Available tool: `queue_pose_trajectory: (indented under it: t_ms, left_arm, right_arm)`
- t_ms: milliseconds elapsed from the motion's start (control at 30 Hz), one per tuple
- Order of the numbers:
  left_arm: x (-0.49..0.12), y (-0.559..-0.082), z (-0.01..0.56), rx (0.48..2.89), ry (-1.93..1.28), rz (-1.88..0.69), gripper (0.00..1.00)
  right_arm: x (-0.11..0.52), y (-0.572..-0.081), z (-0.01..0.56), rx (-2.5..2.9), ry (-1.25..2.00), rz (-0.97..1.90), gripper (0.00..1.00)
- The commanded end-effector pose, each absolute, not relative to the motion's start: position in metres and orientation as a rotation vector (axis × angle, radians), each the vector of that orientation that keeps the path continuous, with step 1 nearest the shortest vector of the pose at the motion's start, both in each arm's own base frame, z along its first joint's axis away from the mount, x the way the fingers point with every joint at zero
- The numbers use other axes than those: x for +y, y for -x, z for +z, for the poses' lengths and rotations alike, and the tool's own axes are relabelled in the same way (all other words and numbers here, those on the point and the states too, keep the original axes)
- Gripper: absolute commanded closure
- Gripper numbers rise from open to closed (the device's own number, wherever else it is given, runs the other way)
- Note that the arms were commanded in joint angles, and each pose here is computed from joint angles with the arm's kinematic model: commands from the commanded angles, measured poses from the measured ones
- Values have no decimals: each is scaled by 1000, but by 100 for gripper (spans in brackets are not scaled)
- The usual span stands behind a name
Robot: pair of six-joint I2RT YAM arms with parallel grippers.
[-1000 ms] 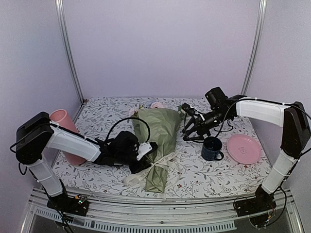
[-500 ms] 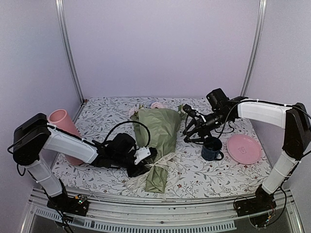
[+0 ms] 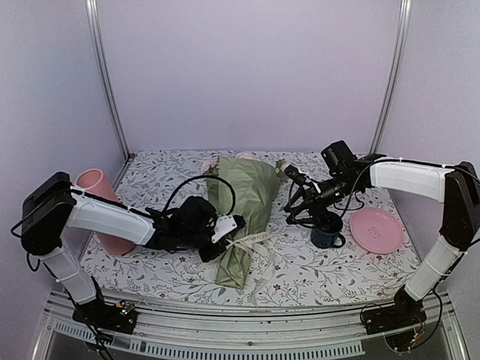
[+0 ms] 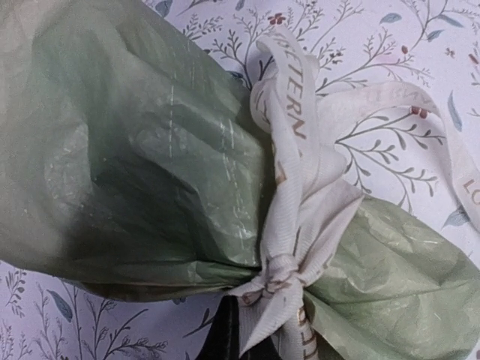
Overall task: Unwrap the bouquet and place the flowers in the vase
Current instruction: Hold the tied bouquet at the center of the board.
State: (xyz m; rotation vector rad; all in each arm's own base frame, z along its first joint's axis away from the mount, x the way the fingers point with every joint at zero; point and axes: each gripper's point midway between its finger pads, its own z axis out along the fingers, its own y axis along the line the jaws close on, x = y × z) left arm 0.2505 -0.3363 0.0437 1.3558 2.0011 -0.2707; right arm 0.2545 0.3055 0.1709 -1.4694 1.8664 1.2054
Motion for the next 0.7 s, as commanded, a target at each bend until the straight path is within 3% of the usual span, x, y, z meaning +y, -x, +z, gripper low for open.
queue_pose_trajectory:
  t_ms: [0,267,400,567,667]
  left_arm:
    - [-342,-263,89,1934,-1279,-257,100]
    - [-351,-250,118,1897,-1283,-373,99]
    - [-354,-235,101,1926,-1339,-450,100]
    - [-367,-196,78,1927,-1456,-725,97]
    - [-368,-190,59,1983,-1470,-757,100]
  right_arm:
    - [307,-254,175,1834,1460,1206,33]
    - [315,-260,159,1862,1437,1275,38]
    - [318,-261,157,1870,1428,1308,39]
    - [317,-261,150,1889,1425,1312,39]
    - [317,-262,148,1894,1427,1306,40]
